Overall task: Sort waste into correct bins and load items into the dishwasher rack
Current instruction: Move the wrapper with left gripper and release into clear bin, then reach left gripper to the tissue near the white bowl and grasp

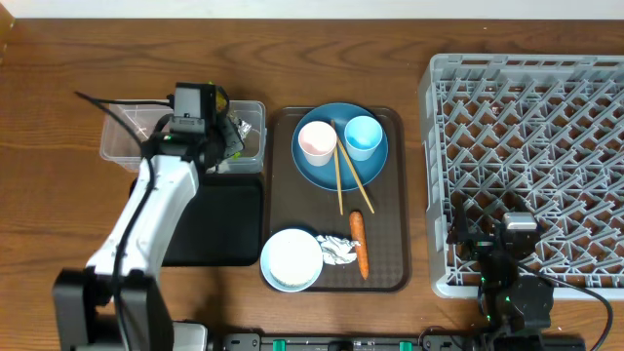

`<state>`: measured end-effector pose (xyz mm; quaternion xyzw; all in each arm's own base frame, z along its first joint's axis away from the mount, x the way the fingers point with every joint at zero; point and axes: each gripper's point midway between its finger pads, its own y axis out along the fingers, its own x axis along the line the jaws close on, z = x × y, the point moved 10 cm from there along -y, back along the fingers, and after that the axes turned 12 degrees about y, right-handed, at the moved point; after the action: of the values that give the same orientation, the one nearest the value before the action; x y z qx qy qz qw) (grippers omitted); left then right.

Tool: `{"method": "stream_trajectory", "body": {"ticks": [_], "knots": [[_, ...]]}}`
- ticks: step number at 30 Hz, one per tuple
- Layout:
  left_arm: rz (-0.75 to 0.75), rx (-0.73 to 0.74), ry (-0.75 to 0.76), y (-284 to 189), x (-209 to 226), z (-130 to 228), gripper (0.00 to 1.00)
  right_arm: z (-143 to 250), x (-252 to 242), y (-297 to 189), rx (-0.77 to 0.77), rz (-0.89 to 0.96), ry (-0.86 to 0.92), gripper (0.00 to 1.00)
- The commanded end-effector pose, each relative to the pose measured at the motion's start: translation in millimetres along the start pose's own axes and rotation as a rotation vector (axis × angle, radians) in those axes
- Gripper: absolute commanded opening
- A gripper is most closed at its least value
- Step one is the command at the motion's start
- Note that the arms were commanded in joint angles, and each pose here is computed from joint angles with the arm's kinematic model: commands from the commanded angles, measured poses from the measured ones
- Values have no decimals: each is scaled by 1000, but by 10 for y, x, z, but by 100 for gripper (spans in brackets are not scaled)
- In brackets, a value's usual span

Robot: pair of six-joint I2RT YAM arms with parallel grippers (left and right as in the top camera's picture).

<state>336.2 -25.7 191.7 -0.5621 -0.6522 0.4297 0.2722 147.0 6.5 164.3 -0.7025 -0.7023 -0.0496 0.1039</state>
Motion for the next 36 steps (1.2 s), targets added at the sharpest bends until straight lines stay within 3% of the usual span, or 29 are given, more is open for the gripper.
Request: {"method": "stream_trajectory", "body": {"ticks": [1,2,3,8,14,18,21,25,27,36], "knots": [[-66,-28,-28,28,76,-77,13,4,-21,1,1,14,-7,99],[-68,-29,-32,28,89,-81,22,4,-21,1,1,14,-7,99],[-69,-30,-35,24,102,-86,37,4,-21,1,1,15,-7,99],[-58,-65,-38,-69,97,-123,68,4,-21,1,1,15,-7,99],[41,-118,-15,-414,40,-141,80,4,-21,1,1,14,-7,99],[226,-85,-2,-836,-39,10,98,4,-21,1,1,14,-7,99],[320,-22,2,-1089,-52,193,98,4,-21,1,1,14,-7,99],[311,107,-7,-1303,20,504,99,4,-21,1,1,15,-7,99],[295,180,-2,-1330,28,641,95,4,-21,1,1,14,-7,99],[320,395,267,-1270,-243,1149,87,4,-21,1,1,14,-7,99]]}}
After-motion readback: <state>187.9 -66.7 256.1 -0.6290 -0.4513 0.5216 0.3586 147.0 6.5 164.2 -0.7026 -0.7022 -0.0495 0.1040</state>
